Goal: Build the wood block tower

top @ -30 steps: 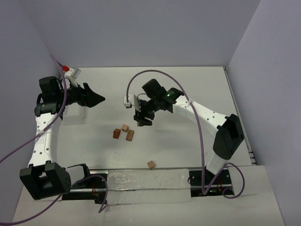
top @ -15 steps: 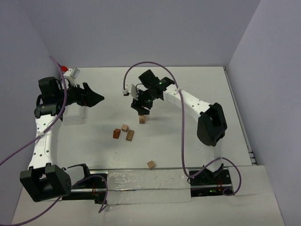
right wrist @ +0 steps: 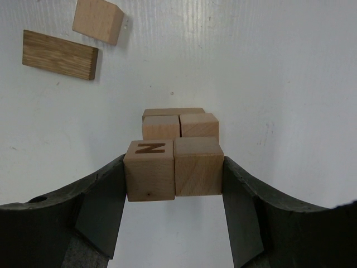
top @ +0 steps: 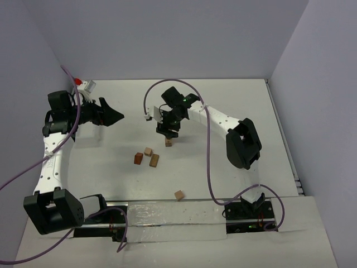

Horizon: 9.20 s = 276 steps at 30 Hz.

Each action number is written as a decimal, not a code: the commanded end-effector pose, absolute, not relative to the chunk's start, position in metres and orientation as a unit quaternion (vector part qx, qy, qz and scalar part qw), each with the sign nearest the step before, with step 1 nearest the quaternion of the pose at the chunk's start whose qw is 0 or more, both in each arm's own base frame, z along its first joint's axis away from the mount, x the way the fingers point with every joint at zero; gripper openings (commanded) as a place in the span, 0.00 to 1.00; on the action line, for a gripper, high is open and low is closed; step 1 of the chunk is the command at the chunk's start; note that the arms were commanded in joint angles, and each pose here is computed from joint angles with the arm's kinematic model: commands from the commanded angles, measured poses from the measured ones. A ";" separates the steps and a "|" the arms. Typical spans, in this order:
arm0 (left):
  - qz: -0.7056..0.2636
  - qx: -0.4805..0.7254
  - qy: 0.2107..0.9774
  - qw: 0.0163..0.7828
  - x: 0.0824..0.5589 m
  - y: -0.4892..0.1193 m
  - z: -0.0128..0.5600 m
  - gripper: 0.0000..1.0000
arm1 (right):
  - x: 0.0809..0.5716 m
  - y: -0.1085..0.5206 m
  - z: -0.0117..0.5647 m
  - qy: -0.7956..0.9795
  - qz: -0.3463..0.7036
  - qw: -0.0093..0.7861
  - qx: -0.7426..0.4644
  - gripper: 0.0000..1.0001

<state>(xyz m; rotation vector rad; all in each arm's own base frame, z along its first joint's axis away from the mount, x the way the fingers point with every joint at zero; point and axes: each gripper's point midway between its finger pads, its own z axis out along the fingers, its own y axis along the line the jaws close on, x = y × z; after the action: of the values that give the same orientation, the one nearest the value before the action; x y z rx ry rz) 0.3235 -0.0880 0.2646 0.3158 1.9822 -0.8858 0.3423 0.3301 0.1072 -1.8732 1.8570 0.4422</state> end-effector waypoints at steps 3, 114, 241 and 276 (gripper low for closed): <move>-0.363 0.135 0.796 0.465 0.328 -0.087 0.270 0.99 | 0.355 0.333 0.114 0.667 0.155 0.243 -0.687 0.47; -0.364 0.136 0.800 0.456 0.332 -0.087 0.260 0.99 | 0.350 0.354 0.099 0.667 0.158 0.243 -0.686 1.00; -0.298 0.927 0.207 0.093 0.111 -0.310 0.055 0.23 | 0.279 0.140 0.167 0.826 0.309 0.360 -0.305 1.00; -0.312 0.922 0.219 0.066 0.091 -0.316 0.032 0.39 | 0.280 0.140 0.170 0.823 0.311 0.359 -0.312 1.00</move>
<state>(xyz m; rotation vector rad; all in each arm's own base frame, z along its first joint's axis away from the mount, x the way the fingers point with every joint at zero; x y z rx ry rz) 0.1009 -0.3108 0.0288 2.8079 0.6846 -0.8682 0.2759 0.1393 0.1572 -0.7922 2.1698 0.8042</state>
